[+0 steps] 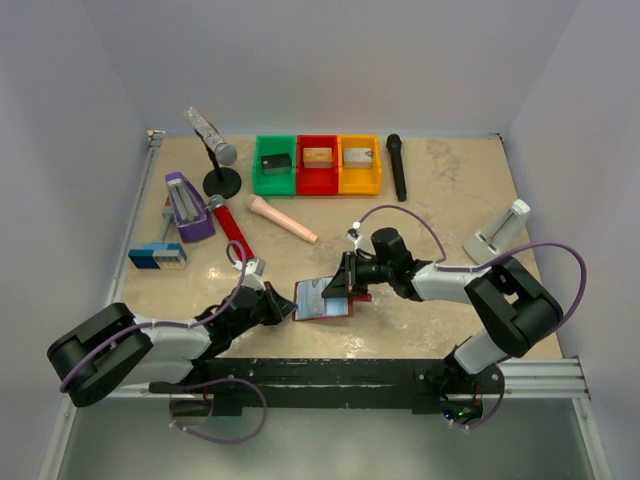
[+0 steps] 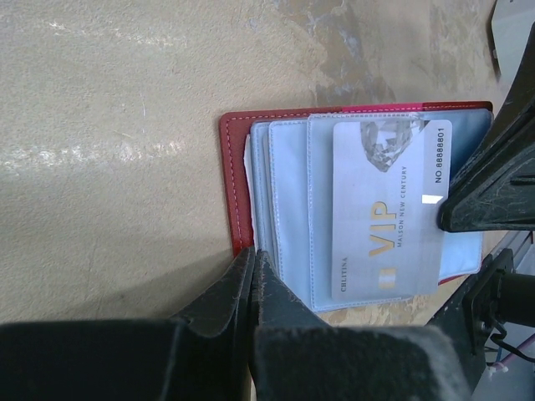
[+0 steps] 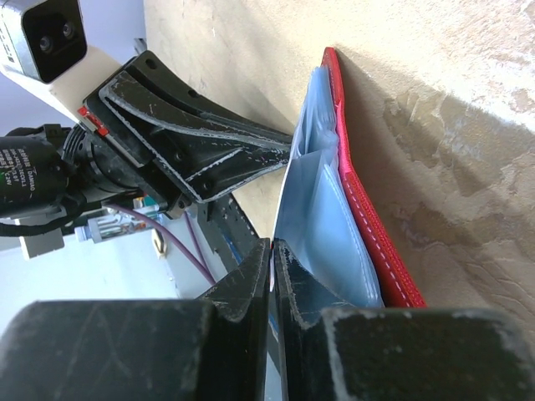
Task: Take the credit cards out of the card holder
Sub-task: Remove the credit card from the card holder.
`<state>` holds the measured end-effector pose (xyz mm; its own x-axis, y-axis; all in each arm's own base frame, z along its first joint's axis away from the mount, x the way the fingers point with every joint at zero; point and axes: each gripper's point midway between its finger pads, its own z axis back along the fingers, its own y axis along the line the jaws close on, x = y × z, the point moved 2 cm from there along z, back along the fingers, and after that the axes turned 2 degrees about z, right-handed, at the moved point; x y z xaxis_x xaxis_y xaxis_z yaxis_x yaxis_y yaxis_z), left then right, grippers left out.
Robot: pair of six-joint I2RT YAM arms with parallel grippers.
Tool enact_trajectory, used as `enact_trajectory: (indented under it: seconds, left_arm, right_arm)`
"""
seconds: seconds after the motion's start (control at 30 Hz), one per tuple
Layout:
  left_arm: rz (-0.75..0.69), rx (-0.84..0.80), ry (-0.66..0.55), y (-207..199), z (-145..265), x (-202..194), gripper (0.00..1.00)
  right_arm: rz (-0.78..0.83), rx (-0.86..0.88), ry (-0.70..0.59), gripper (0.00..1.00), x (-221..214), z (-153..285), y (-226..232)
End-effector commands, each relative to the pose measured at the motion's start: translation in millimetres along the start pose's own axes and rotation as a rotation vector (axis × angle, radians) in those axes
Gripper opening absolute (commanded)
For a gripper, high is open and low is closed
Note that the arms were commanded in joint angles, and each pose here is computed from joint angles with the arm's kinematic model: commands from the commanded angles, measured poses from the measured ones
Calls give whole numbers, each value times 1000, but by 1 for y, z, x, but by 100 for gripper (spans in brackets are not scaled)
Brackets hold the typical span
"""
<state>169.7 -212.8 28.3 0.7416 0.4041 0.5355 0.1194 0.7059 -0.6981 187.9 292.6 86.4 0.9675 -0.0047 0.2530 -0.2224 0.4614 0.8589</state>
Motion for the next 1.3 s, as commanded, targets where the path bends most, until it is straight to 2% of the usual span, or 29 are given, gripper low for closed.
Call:
enact_trajectory:
  seconds: [0.0, 0.07, 0.23, 0.37, 1.27]
  left_arm:
    - [-22, 113, 47, 43, 13, -24, 0]
    - [-21, 106, 46, 42, 13, -23, 0]
    - [-24, 66, 60, 31, 10, -23, 0]
    - [-23, 38, 78, 25, 7, -24, 0]
    - [8, -29, 103, 10, 2, -33, 0]
  right_arm:
    - [50, 50, -6, 9, 6, 3, 13]
    - [42, 48, -1, 12, 6, 2, 11]
    - [25, 47, 12, 27, 4, -2, 7]
    - [13, 45, 19, 32, 4, -4, 5]
    - [-48, 48, 38, 37, 4, -20, -10]
